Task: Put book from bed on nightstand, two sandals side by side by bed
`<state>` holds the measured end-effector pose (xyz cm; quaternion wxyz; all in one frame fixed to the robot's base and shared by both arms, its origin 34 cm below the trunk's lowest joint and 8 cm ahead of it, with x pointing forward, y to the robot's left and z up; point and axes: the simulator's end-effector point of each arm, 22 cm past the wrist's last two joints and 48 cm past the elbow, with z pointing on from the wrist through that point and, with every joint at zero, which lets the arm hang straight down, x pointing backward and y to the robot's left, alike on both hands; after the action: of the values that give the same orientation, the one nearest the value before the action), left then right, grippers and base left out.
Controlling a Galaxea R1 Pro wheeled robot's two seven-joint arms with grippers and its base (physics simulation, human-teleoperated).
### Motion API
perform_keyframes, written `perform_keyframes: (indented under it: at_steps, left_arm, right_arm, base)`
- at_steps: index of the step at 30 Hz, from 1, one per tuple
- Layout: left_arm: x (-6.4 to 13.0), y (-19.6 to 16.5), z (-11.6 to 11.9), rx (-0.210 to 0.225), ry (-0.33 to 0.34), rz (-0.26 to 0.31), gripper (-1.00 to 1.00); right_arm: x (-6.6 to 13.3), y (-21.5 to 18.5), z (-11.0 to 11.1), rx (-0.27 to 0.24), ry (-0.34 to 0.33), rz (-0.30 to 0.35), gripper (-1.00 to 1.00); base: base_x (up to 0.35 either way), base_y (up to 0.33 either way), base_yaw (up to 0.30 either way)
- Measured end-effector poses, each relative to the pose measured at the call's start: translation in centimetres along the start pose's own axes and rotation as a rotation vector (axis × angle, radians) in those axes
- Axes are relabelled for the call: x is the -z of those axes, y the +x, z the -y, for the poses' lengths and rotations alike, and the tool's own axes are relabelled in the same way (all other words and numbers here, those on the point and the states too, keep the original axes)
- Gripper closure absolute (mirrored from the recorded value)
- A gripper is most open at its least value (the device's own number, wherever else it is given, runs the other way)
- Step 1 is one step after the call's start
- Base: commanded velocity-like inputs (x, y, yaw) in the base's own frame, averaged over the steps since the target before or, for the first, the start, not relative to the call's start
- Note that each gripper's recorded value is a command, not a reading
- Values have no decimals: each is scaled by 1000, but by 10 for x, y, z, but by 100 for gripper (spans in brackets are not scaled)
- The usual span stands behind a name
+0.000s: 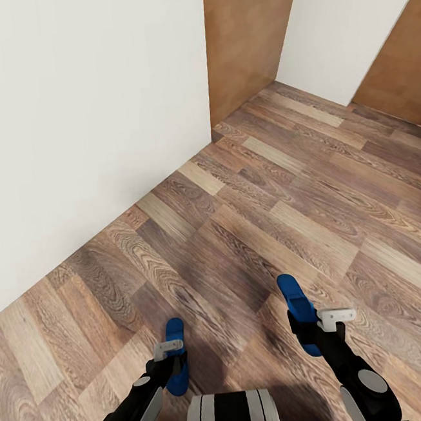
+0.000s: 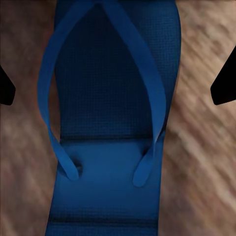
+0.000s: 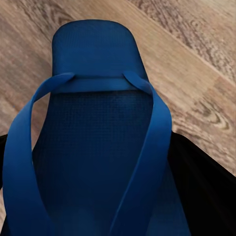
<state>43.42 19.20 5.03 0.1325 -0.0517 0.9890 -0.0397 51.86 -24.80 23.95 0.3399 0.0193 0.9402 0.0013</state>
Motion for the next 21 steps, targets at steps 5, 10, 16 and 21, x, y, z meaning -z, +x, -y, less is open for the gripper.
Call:
perform_keyframes:
  at_steps: [5, 10, 16, 21]
  left_arm:
    - [0, 0, 0, 0, 0, 0, -100]
    - [0, 0, 0, 0, 0, 0, -100]
    - [-3, 7, 0, -2, -1, -12, -100]
    - [-4, 9, -1, -3, -1, -16, -100]
  right_arm:
    - [0, 0, 0, 0, 0, -1, 100]
    - [0, 0, 0, 0, 0, 0, 100]
    - [-2, 6, 0, 0, 0, -13, 100]
    - [-3, 8, 0, 1, 0, -17, 100]
  base:
    - [0, 0, 0]
    - [0, 0, 0]
    - [0, 0, 0]
    - [0, 0, 0]
